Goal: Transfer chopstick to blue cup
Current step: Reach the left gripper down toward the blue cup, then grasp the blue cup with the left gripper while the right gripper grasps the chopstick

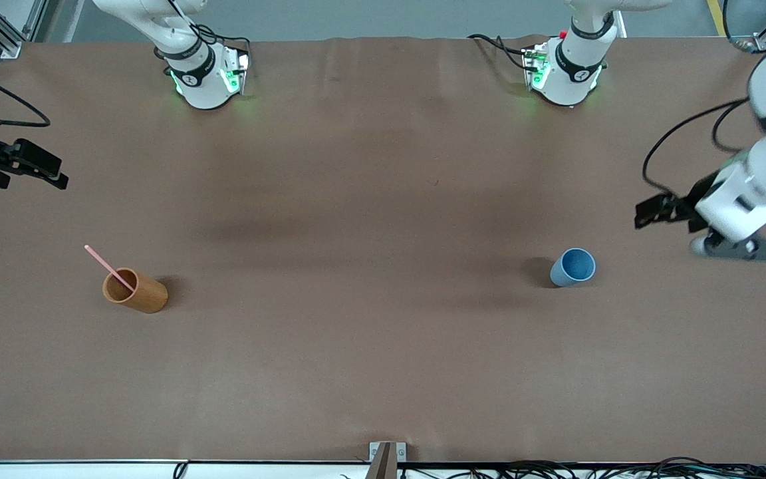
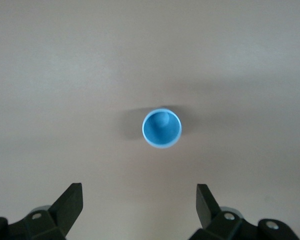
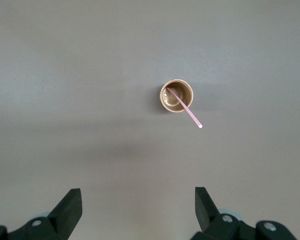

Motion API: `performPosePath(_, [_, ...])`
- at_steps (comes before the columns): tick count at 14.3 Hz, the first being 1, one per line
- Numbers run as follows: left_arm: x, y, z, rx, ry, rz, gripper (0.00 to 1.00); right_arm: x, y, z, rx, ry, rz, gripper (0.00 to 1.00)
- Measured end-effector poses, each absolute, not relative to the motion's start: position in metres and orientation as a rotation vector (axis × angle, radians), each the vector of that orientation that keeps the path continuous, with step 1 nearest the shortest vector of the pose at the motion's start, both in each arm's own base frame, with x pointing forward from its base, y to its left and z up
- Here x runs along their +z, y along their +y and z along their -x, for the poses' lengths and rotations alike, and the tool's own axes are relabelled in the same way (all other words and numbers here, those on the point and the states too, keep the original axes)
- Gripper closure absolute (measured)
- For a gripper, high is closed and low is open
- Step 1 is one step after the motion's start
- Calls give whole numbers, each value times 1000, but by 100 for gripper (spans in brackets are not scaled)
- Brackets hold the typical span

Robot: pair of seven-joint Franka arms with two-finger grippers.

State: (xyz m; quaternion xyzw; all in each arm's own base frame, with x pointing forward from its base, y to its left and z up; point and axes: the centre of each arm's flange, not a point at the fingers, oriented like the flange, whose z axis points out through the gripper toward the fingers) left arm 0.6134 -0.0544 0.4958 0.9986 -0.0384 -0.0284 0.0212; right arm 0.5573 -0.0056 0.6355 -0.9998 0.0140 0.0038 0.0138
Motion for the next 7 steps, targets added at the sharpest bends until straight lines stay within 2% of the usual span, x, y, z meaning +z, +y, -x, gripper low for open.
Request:
performPosePath(3, [400, -54, -620, -65, -104, -3098, 0, 619, -21, -561, 44, 66, 3109, 0])
performPosePath(7, [303, -54, -613, -74, -91, -3101, 0, 569, -73, -568, 42, 97, 3058, 0])
